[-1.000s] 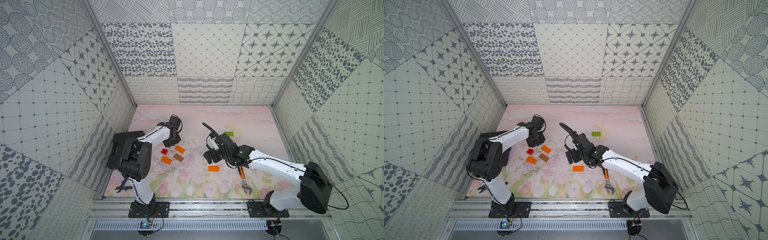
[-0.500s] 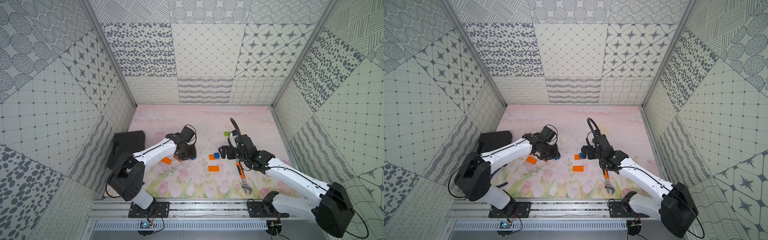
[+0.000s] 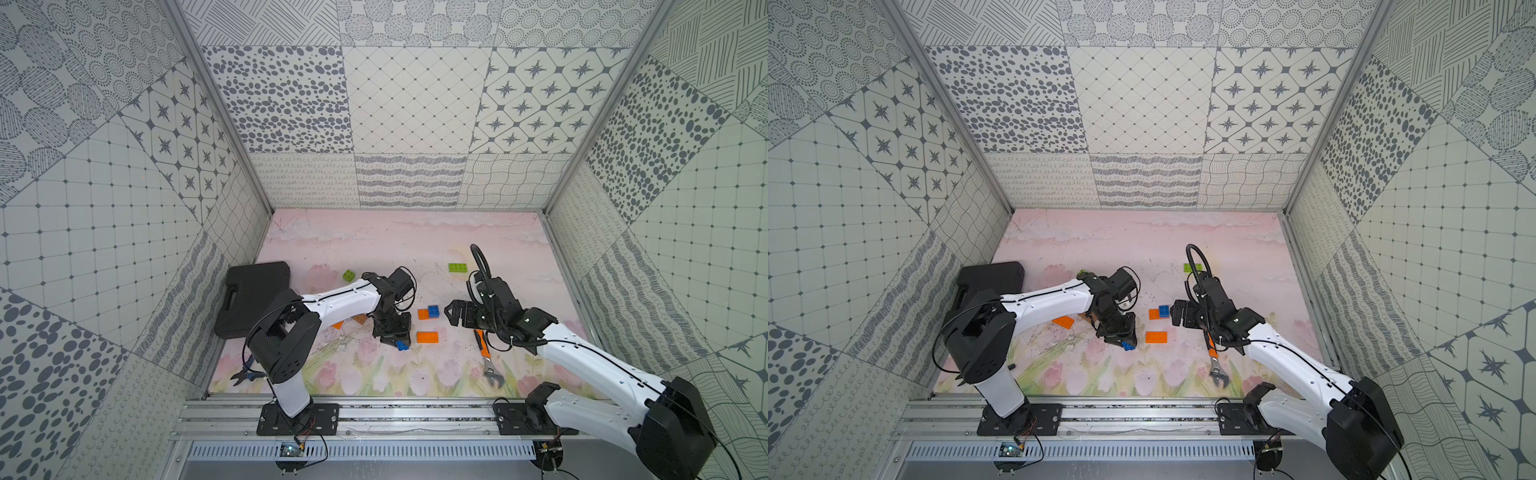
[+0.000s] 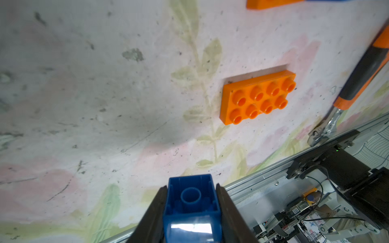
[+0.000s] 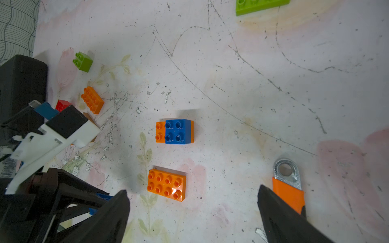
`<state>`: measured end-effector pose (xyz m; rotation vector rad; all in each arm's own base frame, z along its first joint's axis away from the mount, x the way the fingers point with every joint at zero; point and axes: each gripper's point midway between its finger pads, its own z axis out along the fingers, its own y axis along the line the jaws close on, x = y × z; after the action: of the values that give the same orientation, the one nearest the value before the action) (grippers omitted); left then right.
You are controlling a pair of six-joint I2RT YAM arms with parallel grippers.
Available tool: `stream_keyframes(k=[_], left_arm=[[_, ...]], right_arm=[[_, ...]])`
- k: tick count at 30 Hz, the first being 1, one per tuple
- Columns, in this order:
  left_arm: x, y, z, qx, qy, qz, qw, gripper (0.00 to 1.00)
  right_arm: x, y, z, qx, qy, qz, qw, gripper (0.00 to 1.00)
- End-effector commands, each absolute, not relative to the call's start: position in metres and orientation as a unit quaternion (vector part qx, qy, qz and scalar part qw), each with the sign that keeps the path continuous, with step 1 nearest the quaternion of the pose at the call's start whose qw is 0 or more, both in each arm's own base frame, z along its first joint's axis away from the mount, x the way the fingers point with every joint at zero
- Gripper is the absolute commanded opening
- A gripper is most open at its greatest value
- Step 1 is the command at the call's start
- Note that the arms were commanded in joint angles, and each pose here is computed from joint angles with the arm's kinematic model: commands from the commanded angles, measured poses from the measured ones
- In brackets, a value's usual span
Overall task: Assemble the number 5 with lego
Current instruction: Pick up the lego brick from the center of the board, then place the lego brick at the center of the board.
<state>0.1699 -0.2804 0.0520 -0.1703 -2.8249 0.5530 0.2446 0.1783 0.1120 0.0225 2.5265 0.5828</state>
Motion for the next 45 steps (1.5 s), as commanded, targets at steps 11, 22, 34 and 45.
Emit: stream_keyframes(k=[11, 22, 34, 45], left_arm=[[0.145, -0.27, 0.04, -0.1, -0.955, 0.13, 0.249, 0.22], [0.16, -0.271, 0.025, -0.102, -0.957, 0.082, 0.257, 0.29], [0.19, -0.27, 0.033, -0.08, -0.975, 0.048, 0.203, 0.51], [0.208, -0.275, 0.072, -0.078, -0.99, 0.108, 0.037, 0.58]], right_arm=[[0.236, 0.189, 0.106, -0.007, 0.937, 0.246, 0.249, 0.99], [0.235, 0.186, 0.104, -0.019, 0.94, 0.234, 0.247, 0.99], [0.236, 0.186, 0.097, -0.024, 0.94, 0.231, 0.249, 0.99], [0.243, 0.193, 0.105, -0.011, 0.931, 0.254, 0.264, 0.99]])
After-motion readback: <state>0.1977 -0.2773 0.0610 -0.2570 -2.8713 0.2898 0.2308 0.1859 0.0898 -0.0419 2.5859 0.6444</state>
